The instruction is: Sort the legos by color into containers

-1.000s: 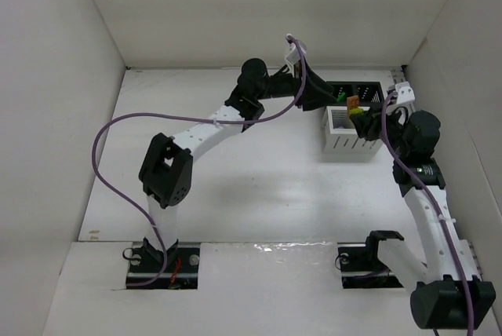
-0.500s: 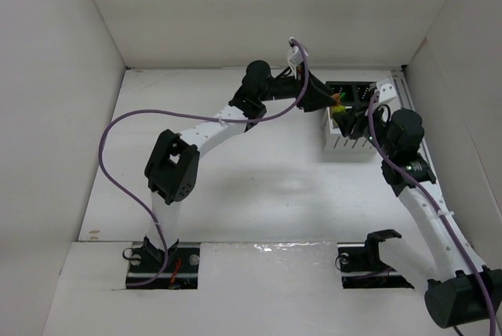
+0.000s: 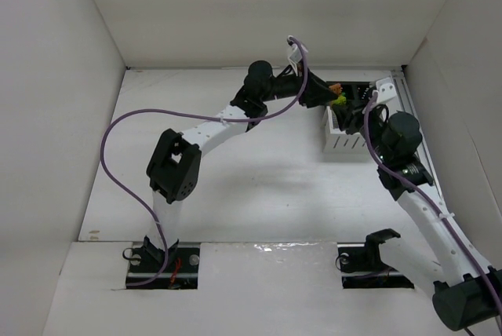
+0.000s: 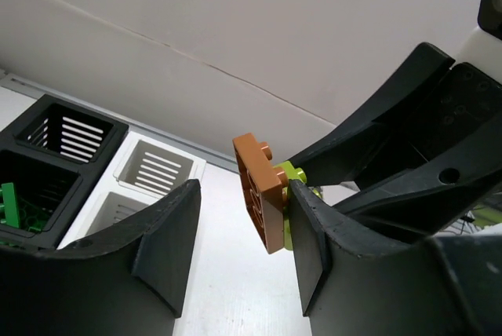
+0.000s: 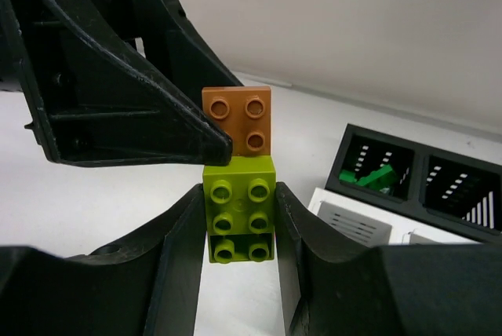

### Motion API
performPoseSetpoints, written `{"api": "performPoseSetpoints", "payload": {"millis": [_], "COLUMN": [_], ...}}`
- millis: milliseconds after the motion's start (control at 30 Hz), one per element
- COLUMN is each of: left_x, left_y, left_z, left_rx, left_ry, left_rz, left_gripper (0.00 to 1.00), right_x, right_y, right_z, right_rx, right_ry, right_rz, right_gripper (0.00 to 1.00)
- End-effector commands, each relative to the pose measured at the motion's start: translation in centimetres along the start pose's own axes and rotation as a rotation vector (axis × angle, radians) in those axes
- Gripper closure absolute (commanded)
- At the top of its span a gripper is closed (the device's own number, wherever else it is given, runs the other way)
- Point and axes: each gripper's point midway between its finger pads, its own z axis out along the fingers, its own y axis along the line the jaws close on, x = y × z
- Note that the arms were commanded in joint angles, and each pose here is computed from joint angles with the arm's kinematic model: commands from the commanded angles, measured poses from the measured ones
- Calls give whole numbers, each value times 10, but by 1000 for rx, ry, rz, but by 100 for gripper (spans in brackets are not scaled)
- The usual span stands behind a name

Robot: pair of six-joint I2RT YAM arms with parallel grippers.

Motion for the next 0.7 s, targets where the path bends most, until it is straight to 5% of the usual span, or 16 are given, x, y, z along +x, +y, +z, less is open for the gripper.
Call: {"api": "performPoseSetpoints", "payload": {"millis": [0, 233, 433, 667], "left_x": [-22, -30, -33, -36], "left_y": [-6, -12, -12, 11], "left_z": [4, 1, 2, 2], "left_rx": [-9, -8, -12, -142], "left_ry": [-65, -90, -103, -136], "left_rz": [24, 29, 6, -55], "left_gripper": [55, 59, 90, 100], "right_x": [-50, -46, -43, -50], "right_y": [-1, 5, 5, 8], "right_z": [-6, -5, -4, 1], "right_rx": [26, 7, 30, 65], "right_ry": [-179, -169, -170, -202], "right_rz": [-32, -41, -65, -114], "right_gripper": [100, 100, 100, 100]}}
